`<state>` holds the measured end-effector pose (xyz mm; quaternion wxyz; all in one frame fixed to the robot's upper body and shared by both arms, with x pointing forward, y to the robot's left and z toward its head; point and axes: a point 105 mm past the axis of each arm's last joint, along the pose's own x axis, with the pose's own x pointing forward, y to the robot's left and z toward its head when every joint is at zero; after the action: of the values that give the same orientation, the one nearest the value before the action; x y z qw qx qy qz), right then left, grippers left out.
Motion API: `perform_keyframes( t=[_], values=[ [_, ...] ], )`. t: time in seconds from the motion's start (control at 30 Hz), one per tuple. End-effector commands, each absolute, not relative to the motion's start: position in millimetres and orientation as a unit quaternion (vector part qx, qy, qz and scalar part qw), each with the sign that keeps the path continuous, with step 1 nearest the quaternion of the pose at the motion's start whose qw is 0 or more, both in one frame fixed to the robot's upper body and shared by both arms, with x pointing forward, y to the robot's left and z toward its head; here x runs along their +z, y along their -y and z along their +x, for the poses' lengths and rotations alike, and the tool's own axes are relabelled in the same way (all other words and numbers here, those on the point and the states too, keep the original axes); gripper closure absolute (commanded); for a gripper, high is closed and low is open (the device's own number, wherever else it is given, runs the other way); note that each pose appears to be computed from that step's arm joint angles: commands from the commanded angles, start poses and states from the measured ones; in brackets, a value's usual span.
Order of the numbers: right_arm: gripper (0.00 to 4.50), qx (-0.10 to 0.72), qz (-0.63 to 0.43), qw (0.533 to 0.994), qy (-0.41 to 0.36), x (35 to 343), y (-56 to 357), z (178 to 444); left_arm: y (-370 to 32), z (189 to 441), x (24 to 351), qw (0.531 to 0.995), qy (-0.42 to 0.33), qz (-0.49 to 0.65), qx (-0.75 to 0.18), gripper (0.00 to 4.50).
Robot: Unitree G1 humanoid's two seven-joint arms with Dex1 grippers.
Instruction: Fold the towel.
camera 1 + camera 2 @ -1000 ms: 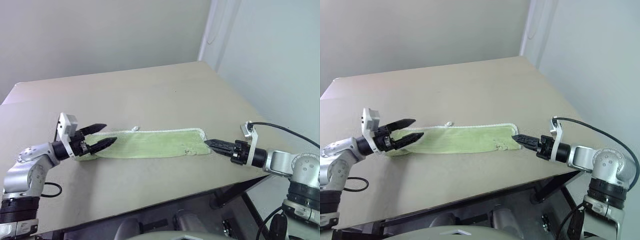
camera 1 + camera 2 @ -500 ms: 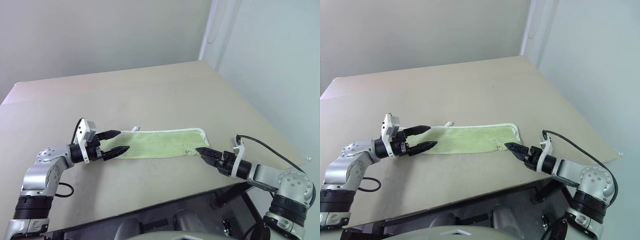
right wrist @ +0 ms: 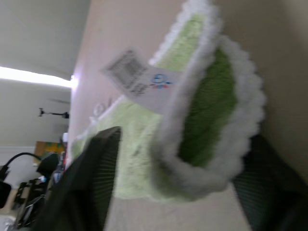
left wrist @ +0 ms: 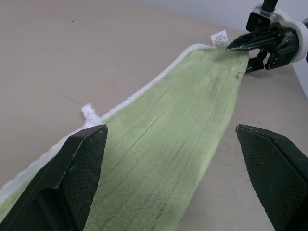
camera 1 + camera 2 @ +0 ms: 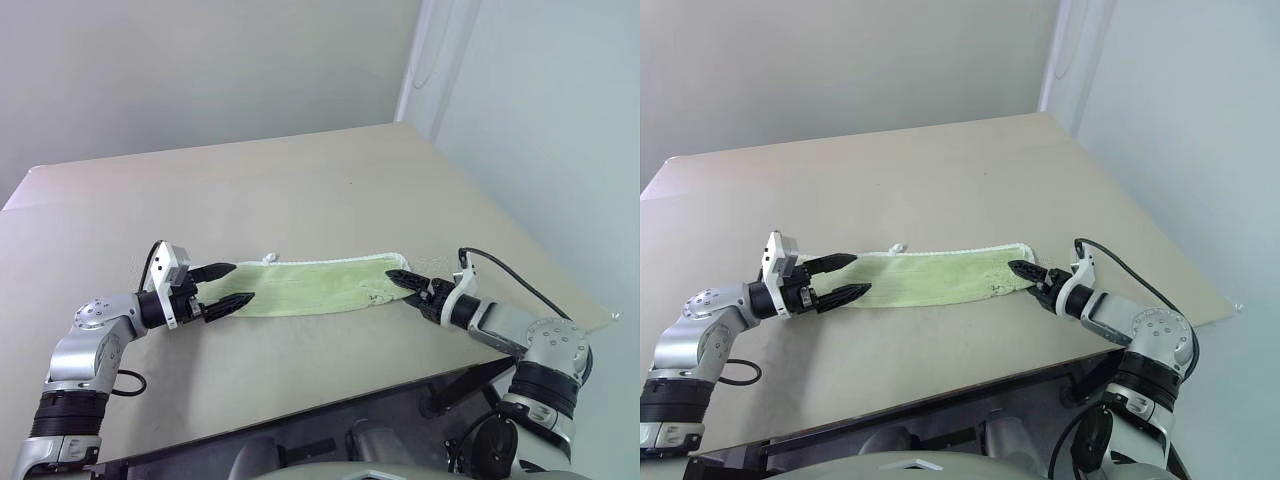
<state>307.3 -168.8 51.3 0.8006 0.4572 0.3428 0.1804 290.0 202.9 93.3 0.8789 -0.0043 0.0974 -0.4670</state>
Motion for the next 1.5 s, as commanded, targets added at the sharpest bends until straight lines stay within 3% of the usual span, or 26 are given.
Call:
perform_keyframes(
  t=[0.03,0.2,0.47,0.57,0.77,1.0,1.13,1.3,1.5],
  values=[
    [2.66,0.180,0.448,0.811,-0.331,57,176,307,-210,296,104,0.886,-0.073,0.012,-0.458,0.00],
    [4.47,0.154,0.449,0.828,-0.299,68,201,313,-219,297,96,0.891,-0.076,0.016,-0.448,0.00],
    [4.47,0.096,0.381,0.885,-0.250,113,289,317,-234,304,94,0.897,-0.069,0.019,-0.436,0.00],
    [4.47,0.112,0.327,0.907,-0.242,133,299,325,-236,306,92,0.898,-0.067,0.019,-0.435,0.00],
    [4.47,0.210,0.219,0.926,-0.225,165,254,334,-234,309,93,0.898,-0.064,0.022,-0.436,0.00],
    [4.47,0.322,0.064,0.911,-0.252,161,202,308,-233,307,97,0.899,-0.063,0.026,-0.433,0.00],
    [4.47,0.382,0.029,0.889,-0.250,159,172,300,-230,307,100,0.899,-0.062,0.028,-0.432,0.00],
    [4.47,0.427,0.024,0.868,-0.253,145,132,304,-223,309,103,0.899,-0.062,0.029,-0.433,0.00],
    [4.47,0.420,0.027,0.856,-0.298,98,96,316,-220,311,106,0.901,-0.062,0.031,-0.429,0.00]
  ],
)
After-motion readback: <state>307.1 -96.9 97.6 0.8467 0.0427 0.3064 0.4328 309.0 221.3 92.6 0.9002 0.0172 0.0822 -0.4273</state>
